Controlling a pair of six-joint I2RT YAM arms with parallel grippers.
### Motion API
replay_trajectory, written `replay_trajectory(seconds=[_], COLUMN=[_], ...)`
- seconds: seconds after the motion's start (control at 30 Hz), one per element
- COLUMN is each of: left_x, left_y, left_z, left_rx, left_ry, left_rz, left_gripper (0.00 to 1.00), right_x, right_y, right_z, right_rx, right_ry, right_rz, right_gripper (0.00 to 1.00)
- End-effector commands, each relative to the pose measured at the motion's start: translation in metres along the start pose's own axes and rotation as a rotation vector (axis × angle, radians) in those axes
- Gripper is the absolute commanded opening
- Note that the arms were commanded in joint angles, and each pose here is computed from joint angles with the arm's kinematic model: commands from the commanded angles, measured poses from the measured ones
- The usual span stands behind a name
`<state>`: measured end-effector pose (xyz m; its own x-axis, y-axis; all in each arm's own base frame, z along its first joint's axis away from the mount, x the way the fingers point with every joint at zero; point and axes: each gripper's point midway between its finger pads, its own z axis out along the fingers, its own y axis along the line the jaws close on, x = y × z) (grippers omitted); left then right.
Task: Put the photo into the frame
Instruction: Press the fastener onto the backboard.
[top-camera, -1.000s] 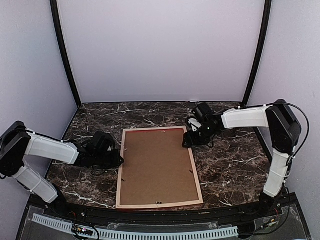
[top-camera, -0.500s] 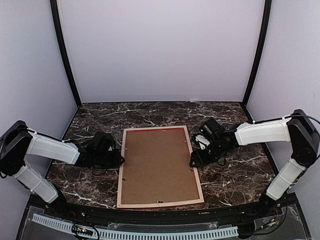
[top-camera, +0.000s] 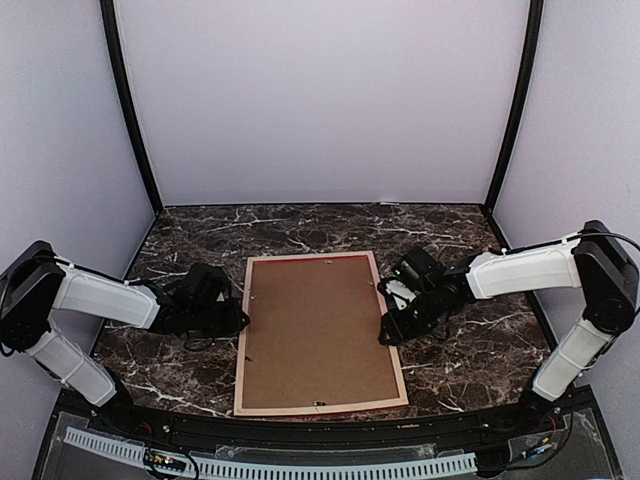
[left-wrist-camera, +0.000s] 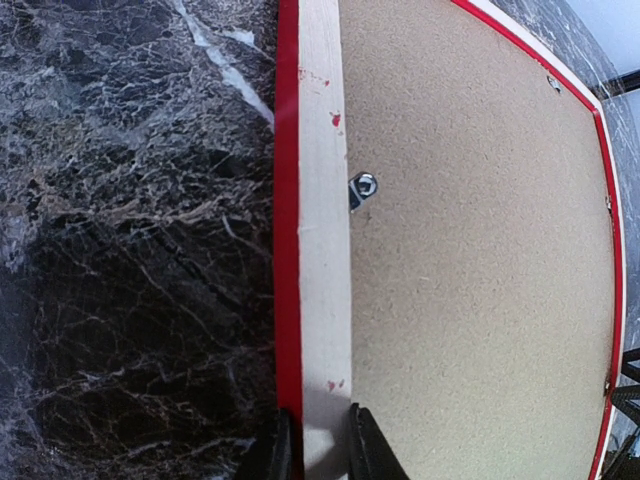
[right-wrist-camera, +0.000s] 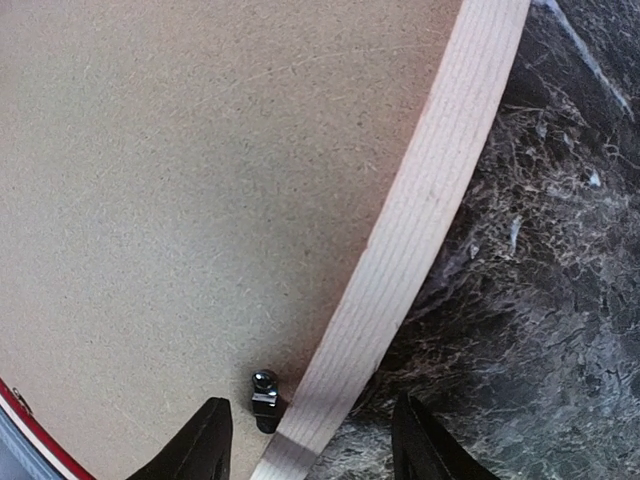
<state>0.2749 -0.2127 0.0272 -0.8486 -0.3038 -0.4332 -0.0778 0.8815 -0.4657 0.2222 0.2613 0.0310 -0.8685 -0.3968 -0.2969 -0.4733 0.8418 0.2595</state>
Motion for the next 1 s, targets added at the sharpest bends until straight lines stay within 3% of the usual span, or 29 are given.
replay_trajectory(seconds=[0.0,0.53,0.97], left_x=[0.011,0.014,0.016], left_y=[0.002,0.001,0.004], left_z=[0.004,0.007,0.008], left_rx=[0.005,0.004,-0.003], left_ry=[0.047,0.06,0.064], left_rz=[-0.016,-0.007,-0.005], left_gripper=[0.03,0.03,0.03], right_x=[0.002,0.004,-0.003], right_y=[-0.003,-0.013,-0.012], right_z=[0.001,0.01,0.011], right_rx=[0.033,0.094,0.102], right_ry=[0.008,0.031,0.034], right_rz=[-0.012,-0.039,-0.078], right_gripper=[0.51,0.49,0.33])
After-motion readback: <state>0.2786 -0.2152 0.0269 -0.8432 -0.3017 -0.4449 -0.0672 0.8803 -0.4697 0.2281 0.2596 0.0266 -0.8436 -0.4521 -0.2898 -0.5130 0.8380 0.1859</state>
